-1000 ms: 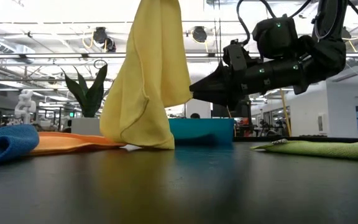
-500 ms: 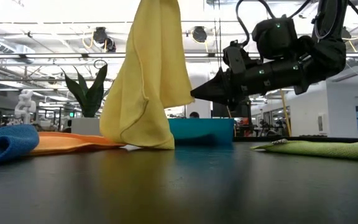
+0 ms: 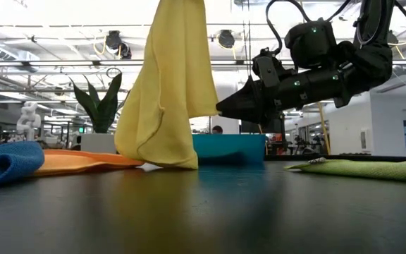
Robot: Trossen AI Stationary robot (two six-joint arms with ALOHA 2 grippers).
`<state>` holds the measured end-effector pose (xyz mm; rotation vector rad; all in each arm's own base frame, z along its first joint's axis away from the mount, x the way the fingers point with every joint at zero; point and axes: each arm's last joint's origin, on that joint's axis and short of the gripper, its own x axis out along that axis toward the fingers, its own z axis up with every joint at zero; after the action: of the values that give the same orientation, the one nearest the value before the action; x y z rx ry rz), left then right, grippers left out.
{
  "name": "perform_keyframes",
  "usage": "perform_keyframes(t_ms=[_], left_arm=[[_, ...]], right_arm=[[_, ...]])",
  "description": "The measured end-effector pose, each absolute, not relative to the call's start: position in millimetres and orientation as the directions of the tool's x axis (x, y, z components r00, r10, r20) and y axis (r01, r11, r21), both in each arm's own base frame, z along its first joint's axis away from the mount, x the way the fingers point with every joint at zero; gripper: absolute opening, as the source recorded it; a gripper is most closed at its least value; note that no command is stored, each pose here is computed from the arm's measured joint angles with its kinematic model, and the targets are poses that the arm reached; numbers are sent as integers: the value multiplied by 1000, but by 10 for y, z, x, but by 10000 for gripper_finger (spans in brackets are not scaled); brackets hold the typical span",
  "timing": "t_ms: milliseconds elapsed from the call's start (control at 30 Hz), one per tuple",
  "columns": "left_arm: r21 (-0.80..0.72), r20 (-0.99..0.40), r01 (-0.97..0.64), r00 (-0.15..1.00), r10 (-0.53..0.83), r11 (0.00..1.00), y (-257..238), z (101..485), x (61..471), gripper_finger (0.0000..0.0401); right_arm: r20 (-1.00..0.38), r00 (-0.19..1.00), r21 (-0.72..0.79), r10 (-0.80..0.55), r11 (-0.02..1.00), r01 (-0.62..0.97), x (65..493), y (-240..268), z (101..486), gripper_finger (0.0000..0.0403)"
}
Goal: Fold microfiber towels
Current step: Fold the yellow microfiber towel
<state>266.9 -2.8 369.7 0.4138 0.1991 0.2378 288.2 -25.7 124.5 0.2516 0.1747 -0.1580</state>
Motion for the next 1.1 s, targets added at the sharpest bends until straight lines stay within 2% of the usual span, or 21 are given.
perform_keyframes(t_ms=[100, 200, 300, 467, 600, 767, 967, 1100], left_arm=[[418, -142, -188, 953, 268, 889, -28, 3698, 2669, 14], [416, -142, -187, 953, 267, 890, -28, 3698, 2669, 6], [411, -141, -189, 953, 267, 892, -28, 3698, 2669, 9], [407, -138, -183, 956, 259, 895, -50, 3702, 2669, 17], [399, -104, -164, 970, 222, 902, -152, 3736, 2670, 5], [428, -81, -104, 985, 153, 898, -373, 3775, 2617, 18], [435, -56, -110, 987, 149, 894, -640, 3820, 2511, 5], [433, -51, -54, 995, 84, 900, -826, 3822, 2462, 16]], right_arm=[[-191, 973, 233, -133, 956, 177, 2882, -257, 1246, 135], [-190, 973, 233, -133, 956, 177, 2882, -257, 1246, 121], [-191, 973, 233, -133, 956, 177, 2882, -257, 1246, 90], [-182, 974, 211, -133, 962, 171, 2880, -257, 1272, 11], [-133, 984, 206, -120, 968, 146, 2851, -227, 1454, 5], [-80, 996, 128, -41, 990, 51, 2709, -40, 1856, 1], [13, 999, 57, 36, 998, -37, 2336, 249, 2388, 1], [108, 991, 20, 80, 996, -83, 2060, 422, 2658, 1]])
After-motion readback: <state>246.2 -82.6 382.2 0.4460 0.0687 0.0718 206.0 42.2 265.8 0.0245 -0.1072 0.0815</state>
